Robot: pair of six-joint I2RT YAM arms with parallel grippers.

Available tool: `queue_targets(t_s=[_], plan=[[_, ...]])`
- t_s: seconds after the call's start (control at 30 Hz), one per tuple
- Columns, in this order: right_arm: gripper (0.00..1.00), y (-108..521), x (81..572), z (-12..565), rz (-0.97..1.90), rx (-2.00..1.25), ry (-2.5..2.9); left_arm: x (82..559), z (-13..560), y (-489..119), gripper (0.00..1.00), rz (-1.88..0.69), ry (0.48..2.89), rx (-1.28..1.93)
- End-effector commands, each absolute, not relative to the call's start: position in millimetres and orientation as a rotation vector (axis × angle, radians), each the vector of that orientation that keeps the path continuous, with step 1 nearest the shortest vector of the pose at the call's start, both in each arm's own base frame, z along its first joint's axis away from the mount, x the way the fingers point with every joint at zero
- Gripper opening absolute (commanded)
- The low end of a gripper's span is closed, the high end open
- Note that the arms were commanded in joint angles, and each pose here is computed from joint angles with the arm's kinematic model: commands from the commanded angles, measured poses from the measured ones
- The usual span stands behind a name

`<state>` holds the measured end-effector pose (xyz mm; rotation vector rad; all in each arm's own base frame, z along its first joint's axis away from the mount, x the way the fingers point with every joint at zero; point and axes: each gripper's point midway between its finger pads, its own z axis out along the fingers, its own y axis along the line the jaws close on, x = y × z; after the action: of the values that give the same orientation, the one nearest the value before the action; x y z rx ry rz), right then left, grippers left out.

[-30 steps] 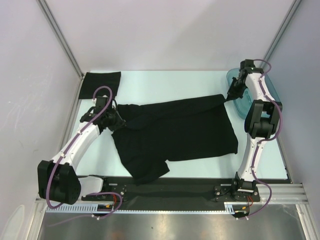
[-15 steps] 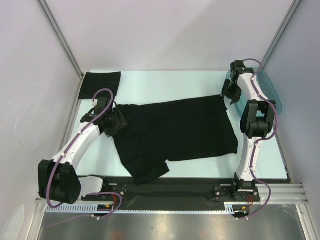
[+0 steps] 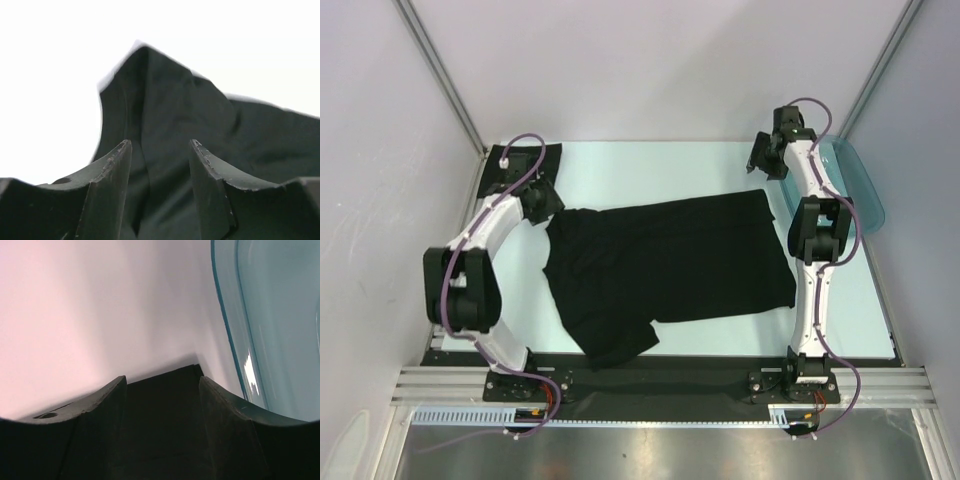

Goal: Fold and stack the t-shirts
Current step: Fold the tshirt

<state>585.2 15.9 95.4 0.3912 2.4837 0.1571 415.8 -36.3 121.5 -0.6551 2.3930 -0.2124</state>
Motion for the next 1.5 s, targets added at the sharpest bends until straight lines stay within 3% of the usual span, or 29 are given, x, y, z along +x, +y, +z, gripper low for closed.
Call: queue_targets(t_s=[0.0,0.2,0.4,0.83,1.47], plan=[[0.65,12.4,598.3,99.3,0.138,0.322,2.436,455.8,130.1,-32.0,0.55,-0.268,2.344,-0.580],[0.65,3.4,597.0,88.1,0.141,0.329,2.452,486.6,102.4,-37.5,0.47,-0.336,2.395,-0.575],[0.65,-1.7,594.6,81.1,0.105,0.309,2.469,502.4,77.0,-37.3,0.45,-0.325,2.444,-0.623],[0.66,1.4,593.4,58.5,0.111,0.305,2.508,504.6,75.4,-12.2,0.56,-0.272,2.399,-0.753],[0.65,5.2,582.7,48.3,0.084,0.284,2.556,505.1,36.9,-20.9,0.50,-0.323,2.489,-0.825]])
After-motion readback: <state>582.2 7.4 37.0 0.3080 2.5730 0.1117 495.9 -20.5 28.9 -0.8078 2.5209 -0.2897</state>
